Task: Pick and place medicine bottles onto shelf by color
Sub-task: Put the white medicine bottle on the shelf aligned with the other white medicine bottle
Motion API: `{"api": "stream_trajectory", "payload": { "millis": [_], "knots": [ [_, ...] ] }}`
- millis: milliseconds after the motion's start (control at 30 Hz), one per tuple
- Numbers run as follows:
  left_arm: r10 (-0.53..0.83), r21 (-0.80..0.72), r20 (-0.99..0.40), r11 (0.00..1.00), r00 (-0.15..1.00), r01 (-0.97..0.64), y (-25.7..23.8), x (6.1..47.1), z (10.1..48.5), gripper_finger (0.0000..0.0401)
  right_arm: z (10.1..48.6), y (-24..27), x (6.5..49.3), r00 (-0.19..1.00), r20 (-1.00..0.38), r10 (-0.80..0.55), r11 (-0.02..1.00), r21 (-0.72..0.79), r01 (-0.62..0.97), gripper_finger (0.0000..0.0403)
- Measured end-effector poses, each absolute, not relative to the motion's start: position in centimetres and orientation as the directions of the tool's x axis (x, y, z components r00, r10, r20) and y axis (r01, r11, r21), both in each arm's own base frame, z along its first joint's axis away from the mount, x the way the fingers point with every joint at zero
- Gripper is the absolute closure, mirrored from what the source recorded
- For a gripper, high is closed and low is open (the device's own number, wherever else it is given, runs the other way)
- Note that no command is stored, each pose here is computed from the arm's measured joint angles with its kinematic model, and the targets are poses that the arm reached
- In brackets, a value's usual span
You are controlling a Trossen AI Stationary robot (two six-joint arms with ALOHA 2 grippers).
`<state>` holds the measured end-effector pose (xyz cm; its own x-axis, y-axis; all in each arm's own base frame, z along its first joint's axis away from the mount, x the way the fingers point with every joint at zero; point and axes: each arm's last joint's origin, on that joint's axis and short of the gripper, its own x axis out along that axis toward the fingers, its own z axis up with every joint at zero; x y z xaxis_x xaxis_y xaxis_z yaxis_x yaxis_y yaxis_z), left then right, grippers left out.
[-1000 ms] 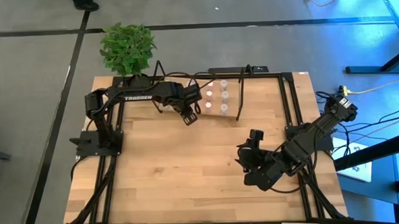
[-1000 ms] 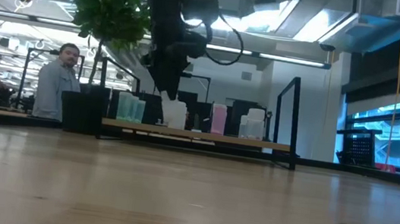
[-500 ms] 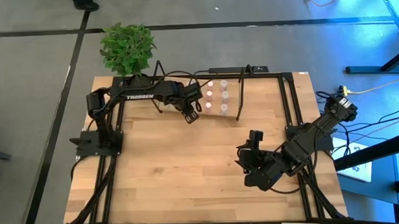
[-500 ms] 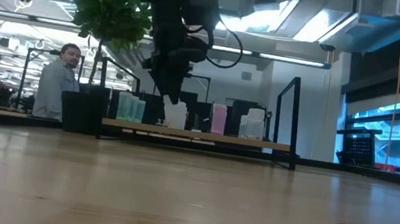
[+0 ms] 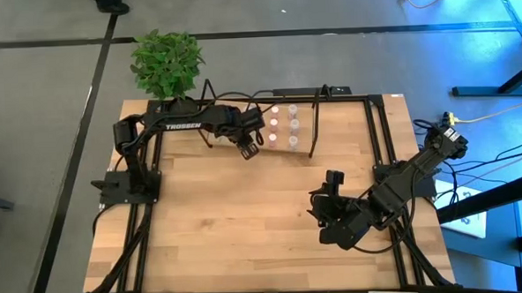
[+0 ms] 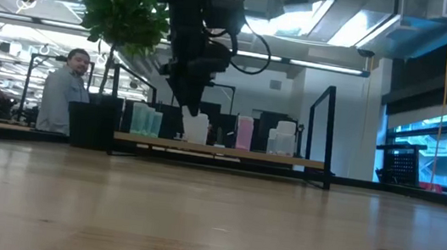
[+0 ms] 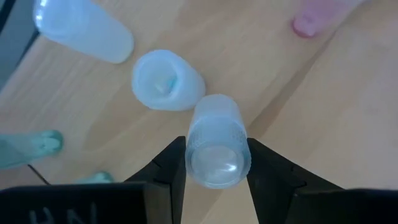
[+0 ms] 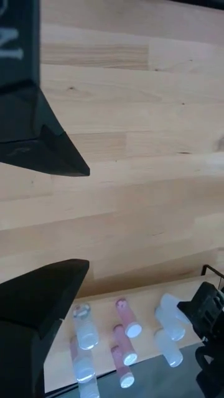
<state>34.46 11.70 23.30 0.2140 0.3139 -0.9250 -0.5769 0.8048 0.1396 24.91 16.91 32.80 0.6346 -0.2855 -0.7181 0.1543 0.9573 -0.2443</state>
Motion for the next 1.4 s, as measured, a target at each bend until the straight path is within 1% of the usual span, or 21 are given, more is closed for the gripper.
{"api": "stream_trajectory", "payload": {
  "millis": [333,500,667,767,1033,1200,1300,1400],
  "knots": [
    [0.352,0.171,-0.912,0.795,0.213,-0.582,12.5,34.4,23.4,0.0279,32.8,16.9,24.9,0.635,-0.718,-0.286,0.957,-0.244,0.155,0.0171],
    [0.275,0.111,-0.937,0.819,0.214,-0.562,12.2,34.2,23.2,0.0279,32.8,16.9,24.9,0.640,-0.707,-0.300,0.953,-0.256,0.164,0.0171],
    [0.223,0.075,-0.949,0.844,0.222,-0.531,12.0,34.1,23.2,0.0279,33.1,16.6,25.0,0.670,-0.624,-0.402,0.913,-0.331,0.240,0.0171],
    [0.215,0.086,-0.958,0.848,0.190,-0.524,12.0,33.9,24.0,0.0279,33.2,16.4,25.0,0.680,-0.578,-0.450,0.889,-0.364,0.279,0.0171],
    [0.229,0.093,-0.947,0.868,0.227,-0.488,12.4,34.5,27.5,0.0279,33.2,16.3,25.1,0.679,-0.568,-0.465,0.881,-0.371,0.293,0.0171],
    [0.196,0.115,-0.971,0.887,0.140,-0.447,12.7,34.7,28.9,0.0279,33.2,16.3,25.1,0.679,-0.567,-0.465,0.881,-0.371,0.294,0.0171],
    [0.173,0.129,-0.983,0.900,0.069,-0.416,12.8,35.1,28.9,0.0279,33.2,16.3,25.1,0.679,-0.567,-0.466,0.882,-0.364,0.300,0.0171],
    [0.161,0.133,-0.986,0.918,0.042,-0.374,13.0,36.0,28.2,0.0279,33.2,16.2,25.1,0.678,-0.568,-0.466,0.882,-0.353,0.311,0.0171]
  ]
}}
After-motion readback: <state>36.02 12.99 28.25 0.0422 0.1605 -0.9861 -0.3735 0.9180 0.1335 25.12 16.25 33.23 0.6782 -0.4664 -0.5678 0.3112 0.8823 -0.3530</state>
